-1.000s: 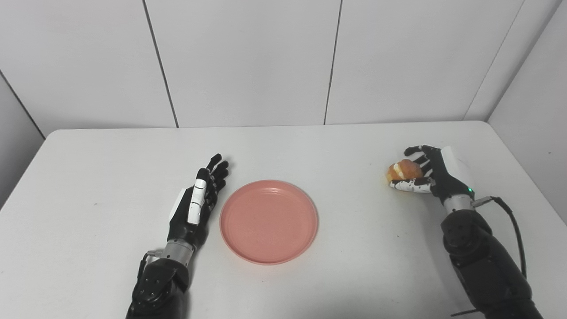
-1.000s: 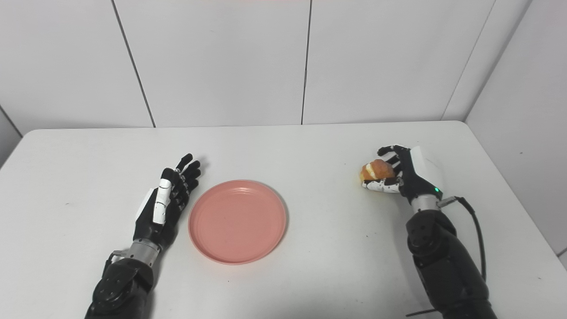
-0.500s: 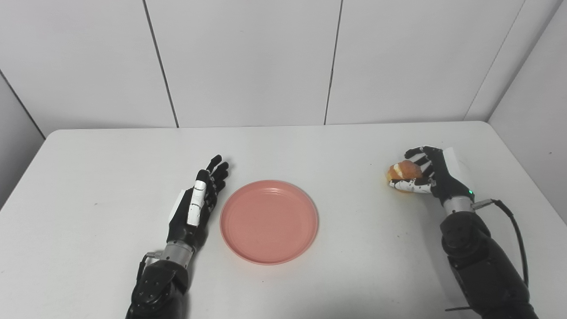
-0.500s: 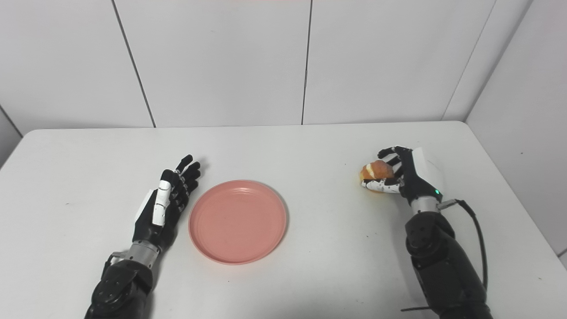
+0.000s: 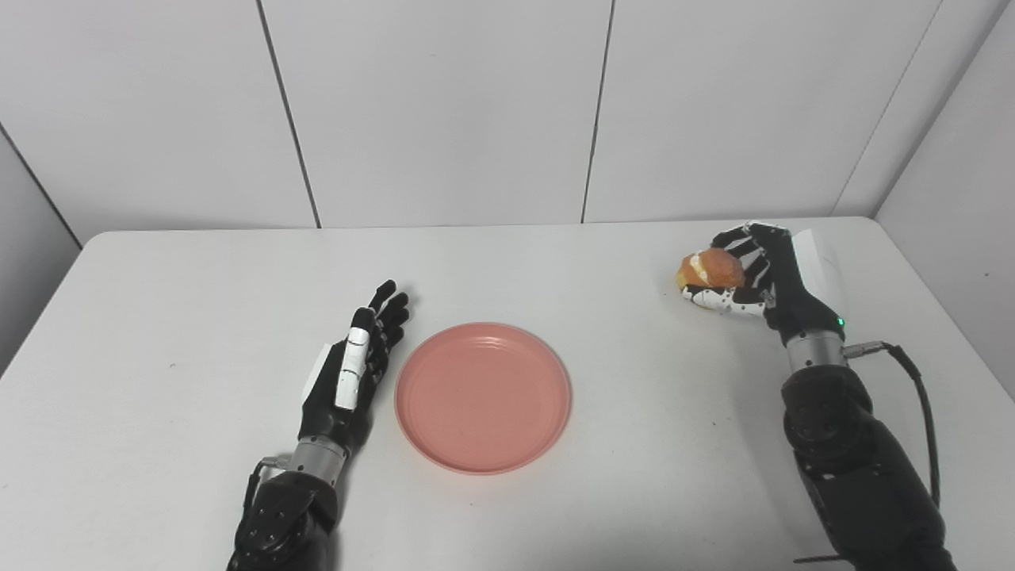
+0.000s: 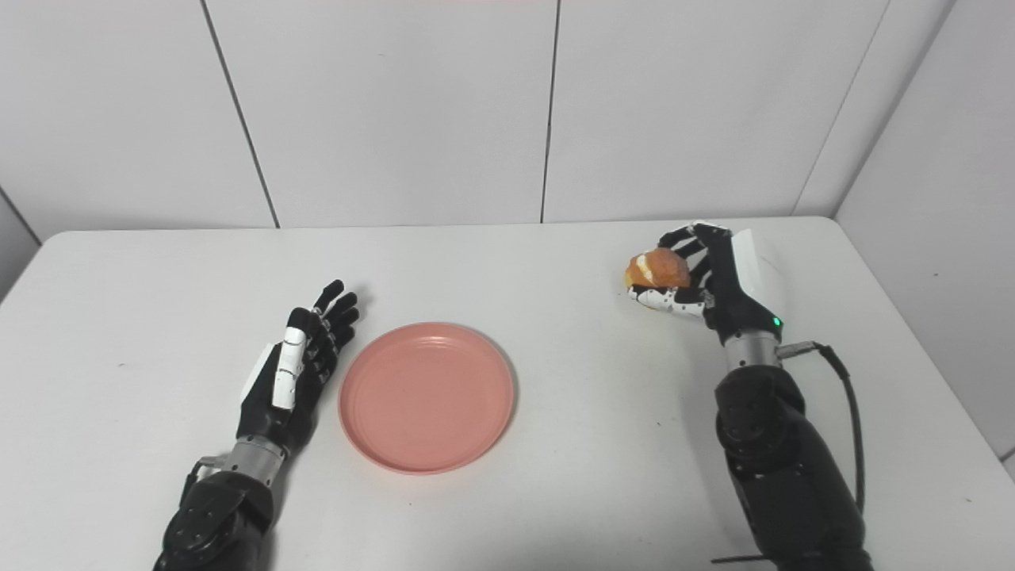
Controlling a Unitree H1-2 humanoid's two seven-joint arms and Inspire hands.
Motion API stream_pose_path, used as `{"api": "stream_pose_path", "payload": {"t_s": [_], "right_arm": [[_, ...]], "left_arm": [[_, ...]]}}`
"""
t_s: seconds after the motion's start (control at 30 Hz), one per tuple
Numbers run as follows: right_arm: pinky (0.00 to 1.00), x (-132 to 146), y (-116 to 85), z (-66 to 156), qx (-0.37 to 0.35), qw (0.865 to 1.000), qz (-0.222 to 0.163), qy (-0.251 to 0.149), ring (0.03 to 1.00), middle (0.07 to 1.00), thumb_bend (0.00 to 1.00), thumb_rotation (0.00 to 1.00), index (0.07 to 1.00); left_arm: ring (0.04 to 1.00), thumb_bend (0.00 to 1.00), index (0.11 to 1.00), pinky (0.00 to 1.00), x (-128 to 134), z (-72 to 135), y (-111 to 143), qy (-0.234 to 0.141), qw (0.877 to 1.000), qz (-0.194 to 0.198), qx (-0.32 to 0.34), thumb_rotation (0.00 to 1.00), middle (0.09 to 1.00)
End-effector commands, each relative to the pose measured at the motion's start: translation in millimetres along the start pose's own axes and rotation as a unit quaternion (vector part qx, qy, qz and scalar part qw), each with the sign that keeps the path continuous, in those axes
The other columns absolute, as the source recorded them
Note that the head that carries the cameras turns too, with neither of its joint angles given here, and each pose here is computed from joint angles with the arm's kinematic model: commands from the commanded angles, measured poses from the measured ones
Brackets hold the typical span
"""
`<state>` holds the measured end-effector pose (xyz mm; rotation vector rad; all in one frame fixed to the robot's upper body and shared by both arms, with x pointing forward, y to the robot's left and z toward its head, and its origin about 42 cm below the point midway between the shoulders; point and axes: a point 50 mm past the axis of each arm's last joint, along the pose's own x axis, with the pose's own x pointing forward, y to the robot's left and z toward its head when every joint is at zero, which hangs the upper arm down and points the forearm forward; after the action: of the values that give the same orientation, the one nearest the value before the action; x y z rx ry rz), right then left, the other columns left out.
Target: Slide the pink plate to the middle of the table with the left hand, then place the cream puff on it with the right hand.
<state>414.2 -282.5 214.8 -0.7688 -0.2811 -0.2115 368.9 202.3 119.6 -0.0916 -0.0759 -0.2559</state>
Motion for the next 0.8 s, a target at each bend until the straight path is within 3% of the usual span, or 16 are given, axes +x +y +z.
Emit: {"api": "stream_pose_path", "payload": {"t_s": [0.0,0.07,0.23,0.77], "right_arm": [[0.20,8,-11,20,0.012,0.998,-0.012,-0.059,0.293,0.414,0.51,0.00,0.519],[0.18,6,-9,25,0.013,0.998,-0.005,-0.068,0.252,0.462,0.52,0.00,0.492],[0.13,0,2,39,0.024,0.995,0.016,-0.091,0.194,0.469,0.52,0.00,0.487],[0.15,-22,58,53,0.060,0.985,0.104,-0.128,0.211,0.470,0.52,0.00,0.487]], "left_arm": [[0.956,0.71,0.932,0.98,-18,-26,-1,0.052,0.998,0.013,-0.013,1.00,0.944],[0.950,0.70,0.927,0.97,-18,-25,-2,0.052,0.998,0.014,-0.012,1.00,0.940],[0.952,0.70,0.929,0.98,-18,-25,-3,0.053,0.998,0.015,-0.012,1.00,0.941],[0.953,0.67,0.928,0.98,-19,-20,-13,0.053,0.998,0.014,-0.017,1.00,0.948]]}}
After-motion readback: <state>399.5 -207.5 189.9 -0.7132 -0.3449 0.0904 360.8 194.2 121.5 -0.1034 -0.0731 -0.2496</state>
